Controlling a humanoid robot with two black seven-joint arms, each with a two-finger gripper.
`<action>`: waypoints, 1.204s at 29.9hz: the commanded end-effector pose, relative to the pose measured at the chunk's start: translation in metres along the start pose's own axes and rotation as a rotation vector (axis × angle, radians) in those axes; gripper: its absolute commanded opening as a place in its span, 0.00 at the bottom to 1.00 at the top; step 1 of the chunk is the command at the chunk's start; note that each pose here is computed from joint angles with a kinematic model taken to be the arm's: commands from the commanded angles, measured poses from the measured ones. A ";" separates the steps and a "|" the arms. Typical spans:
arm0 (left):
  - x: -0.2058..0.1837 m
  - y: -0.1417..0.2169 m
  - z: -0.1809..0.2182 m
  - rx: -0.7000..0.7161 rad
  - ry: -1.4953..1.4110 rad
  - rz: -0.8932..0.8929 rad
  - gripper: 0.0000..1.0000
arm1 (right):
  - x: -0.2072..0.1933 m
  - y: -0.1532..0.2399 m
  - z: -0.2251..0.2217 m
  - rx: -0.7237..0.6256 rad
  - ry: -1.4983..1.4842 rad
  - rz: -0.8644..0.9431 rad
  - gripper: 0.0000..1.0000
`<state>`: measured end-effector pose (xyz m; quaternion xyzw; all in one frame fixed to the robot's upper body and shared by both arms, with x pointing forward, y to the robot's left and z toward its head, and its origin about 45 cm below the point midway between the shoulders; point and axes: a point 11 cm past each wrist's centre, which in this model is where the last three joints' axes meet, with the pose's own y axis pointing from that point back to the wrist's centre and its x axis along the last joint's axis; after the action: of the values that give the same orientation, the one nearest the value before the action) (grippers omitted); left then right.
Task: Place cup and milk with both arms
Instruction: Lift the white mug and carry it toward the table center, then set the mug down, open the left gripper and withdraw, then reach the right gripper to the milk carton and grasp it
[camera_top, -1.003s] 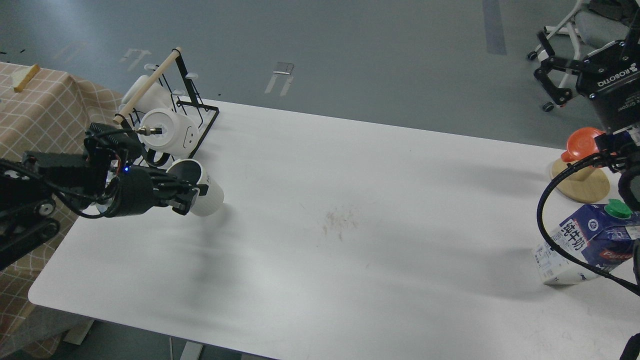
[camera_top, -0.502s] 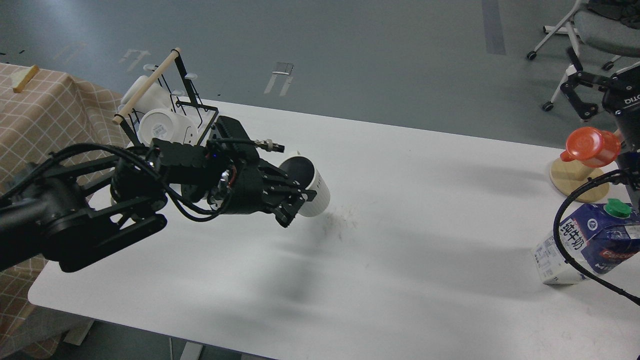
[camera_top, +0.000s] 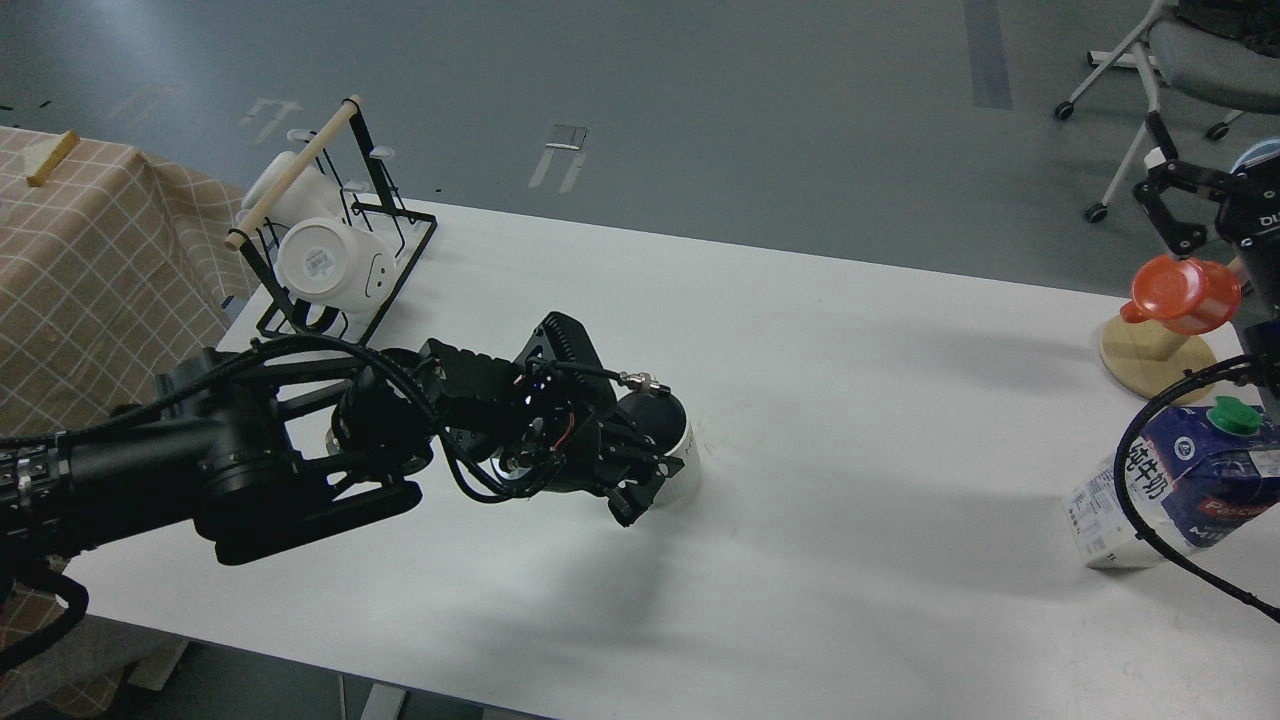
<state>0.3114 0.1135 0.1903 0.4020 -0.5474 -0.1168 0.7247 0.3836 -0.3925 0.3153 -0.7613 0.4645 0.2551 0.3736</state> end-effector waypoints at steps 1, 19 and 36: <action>0.009 -0.011 0.015 -0.018 -0.007 0.021 0.68 | 0.003 0.004 0.002 -0.005 -0.003 0.009 1.00; 0.140 0.091 -0.051 0.043 0.192 0.386 0.95 | -0.008 0.118 -0.038 0.092 -0.107 0.048 1.00; 0.125 0.139 -0.117 0.023 0.633 0.580 0.97 | 0.032 0.310 0.016 0.254 -0.377 0.490 1.00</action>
<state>0.4236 0.1773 0.3739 0.2512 -0.3978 0.2248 0.8533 0.1403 -0.4832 0.2063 -0.5539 0.5623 0.3939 0.4710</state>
